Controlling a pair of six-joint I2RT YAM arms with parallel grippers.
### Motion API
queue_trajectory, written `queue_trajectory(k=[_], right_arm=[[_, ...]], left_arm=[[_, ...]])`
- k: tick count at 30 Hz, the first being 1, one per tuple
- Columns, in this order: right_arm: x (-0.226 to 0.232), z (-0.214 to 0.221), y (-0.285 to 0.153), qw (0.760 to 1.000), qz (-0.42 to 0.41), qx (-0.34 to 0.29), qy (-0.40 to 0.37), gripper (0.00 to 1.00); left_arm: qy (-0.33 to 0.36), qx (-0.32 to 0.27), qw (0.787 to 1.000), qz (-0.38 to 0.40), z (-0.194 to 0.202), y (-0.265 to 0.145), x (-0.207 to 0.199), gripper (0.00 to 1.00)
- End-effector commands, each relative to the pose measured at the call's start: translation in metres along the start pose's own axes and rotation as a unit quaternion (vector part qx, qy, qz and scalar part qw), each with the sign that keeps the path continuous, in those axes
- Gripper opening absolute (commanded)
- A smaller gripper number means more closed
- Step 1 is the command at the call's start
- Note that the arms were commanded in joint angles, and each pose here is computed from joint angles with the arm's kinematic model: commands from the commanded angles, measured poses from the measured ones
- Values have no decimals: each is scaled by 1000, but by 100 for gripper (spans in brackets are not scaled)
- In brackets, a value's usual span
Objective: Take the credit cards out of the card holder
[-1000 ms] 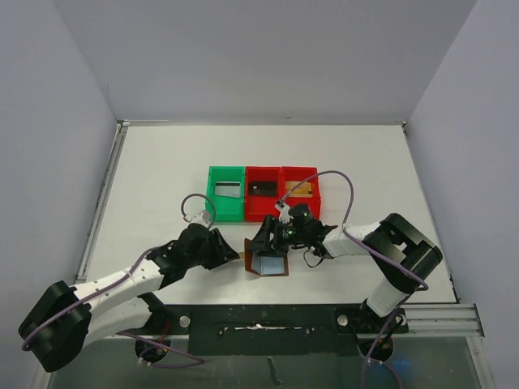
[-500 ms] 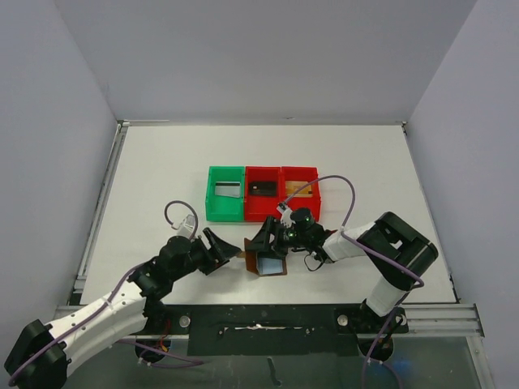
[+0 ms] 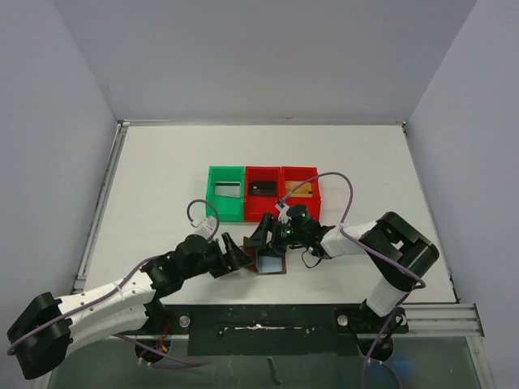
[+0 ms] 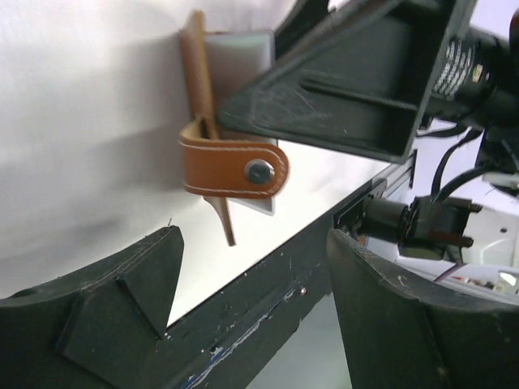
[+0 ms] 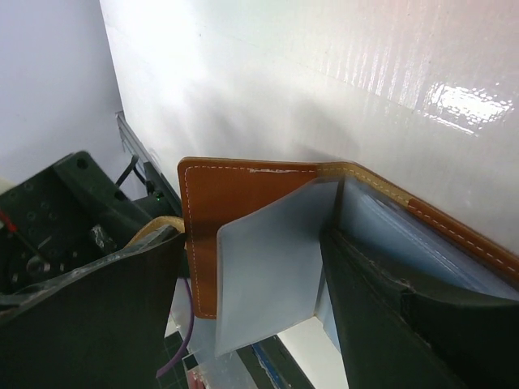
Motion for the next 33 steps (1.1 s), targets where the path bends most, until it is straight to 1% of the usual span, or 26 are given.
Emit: queue_trajectory(k=[1,3,9,12,17,20,23,27,30,33], right_arm=[[17,-10,0,1000,0,-20,-23,71],[17,-10,0,1000,3,-18,-25,71],[17,-8,1,1000,8,-17,-25,72],[14,-7,1,999,19,-14,-27,72],[15,-8,0,999,21,-13,-34,72],[16,-8,0,999,25,-9,-45,72],[16,-9,-1,998,26,-9,-50,72],[16,-7,-2,998,27,-1,-59,72],[18,-6,-3,998,25,2,-66,72],[19,-6,-3,997,22,5,-69,71]], left_arm=[[36,-23,999,27,-7,4,-32,71],[40,-30,999,18,-9,9,-33,72],[70,-55,995,-44,-24,25,-23,72],[82,-56,994,-48,-27,32,-28,72],[104,-36,994,-26,-21,33,-36,72],[116,-17,993,-32,-16,33,-28,70],[128,2,991,-41,-12,35,-22,64],[147,12,988,-54,-13,38,-21,56],[160,18,985,-67,-15,40,-19,46],[161,19,984,-71,-15,41,-18,30]])
Point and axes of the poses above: each gripper's point midway between its finger pads, its own y axis out along the fingers, its own x axis along the line the jaws close on, z = x × y, the point moved 1 cm from there along -y, back along the fingers, and after that the axes turned 1 degree about y, right-handed, at the moved point
